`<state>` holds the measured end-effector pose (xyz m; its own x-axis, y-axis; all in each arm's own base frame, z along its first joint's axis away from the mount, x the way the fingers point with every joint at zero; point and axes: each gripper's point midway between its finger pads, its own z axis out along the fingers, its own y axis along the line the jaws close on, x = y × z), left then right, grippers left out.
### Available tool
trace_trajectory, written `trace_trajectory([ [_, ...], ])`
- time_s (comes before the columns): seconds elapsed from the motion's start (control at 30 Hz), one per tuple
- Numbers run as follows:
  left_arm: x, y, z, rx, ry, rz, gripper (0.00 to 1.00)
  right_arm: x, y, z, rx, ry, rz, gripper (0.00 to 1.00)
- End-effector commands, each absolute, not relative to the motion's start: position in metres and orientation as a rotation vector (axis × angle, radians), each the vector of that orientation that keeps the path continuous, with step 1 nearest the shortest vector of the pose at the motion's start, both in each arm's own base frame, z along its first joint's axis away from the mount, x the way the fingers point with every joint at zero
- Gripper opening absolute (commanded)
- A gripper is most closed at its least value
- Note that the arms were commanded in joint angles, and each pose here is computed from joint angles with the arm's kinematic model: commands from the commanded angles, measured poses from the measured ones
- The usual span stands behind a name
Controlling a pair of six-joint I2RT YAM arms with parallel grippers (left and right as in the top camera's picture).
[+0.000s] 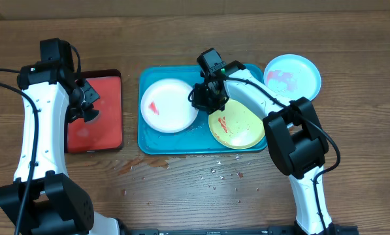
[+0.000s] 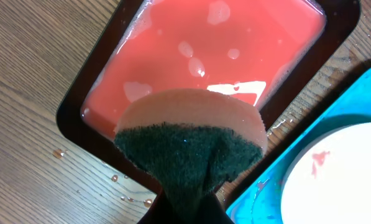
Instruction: Clean dirty plates on tray and stack at the side
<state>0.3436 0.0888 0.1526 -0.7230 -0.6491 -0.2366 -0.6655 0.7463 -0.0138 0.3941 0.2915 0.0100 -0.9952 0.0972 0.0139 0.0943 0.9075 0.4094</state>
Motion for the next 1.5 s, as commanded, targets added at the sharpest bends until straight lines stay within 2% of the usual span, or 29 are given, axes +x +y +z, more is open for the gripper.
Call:
trace_trajectory([
  [0.0,0.344,0.088,0.149,-1.056,2.724,0.092,0.04,0.391,0.285,-0.005,0.254,3.092,0.604,0.04],
  [0.13,0.347,0.076,0.148,-1.018,2.748,-0.006,0.04,0.395,0.273,-0.009,0.266,3.077,0.49,0.04],
  [0.37,0.367,0.0,0.155,-0.504,2.841,-0.434,0.04,0.396,0.27,-0.01,0.153,3.069,0.458,0.04],
  [0.53,0.371,-0.045,0.148,-0.312,2.88,-0.494,0.04,0.398,0.269,-0.01,-0.093,3.039,0.436,0.04],
  [0.67,0.375,-0.083,0.131,-0.212,2.923,-0.513,0.04,0.399,0.265,-0.012,-0.095,3.039,0.397,0.04],
  [0.97,0.386,-0.145,0.06,-0.106,3.03,-0.511,0.04,0.399,0.265,-0.011,-0.095,3.039,0.397,0.04],
  [1.07,0.393,-0.147,0.037,-0.093,3.043,-0.458,0.04,0.399,0.265,-0.011,-0.094,3.038,0.397,0.04],
  [1.33,0.403,-0.11,-0.007,-0.302,3.071,-0.179,0.04,0.4,0.265,-0.011,-0.095,3.034,0.4,0.04],
  [1.47,0.399,-0.076,-0.021,-0.31,3.07,0.118,0.04,0.401,0.266,-0.011,-0.096,3.031,0.401,0.04],
])
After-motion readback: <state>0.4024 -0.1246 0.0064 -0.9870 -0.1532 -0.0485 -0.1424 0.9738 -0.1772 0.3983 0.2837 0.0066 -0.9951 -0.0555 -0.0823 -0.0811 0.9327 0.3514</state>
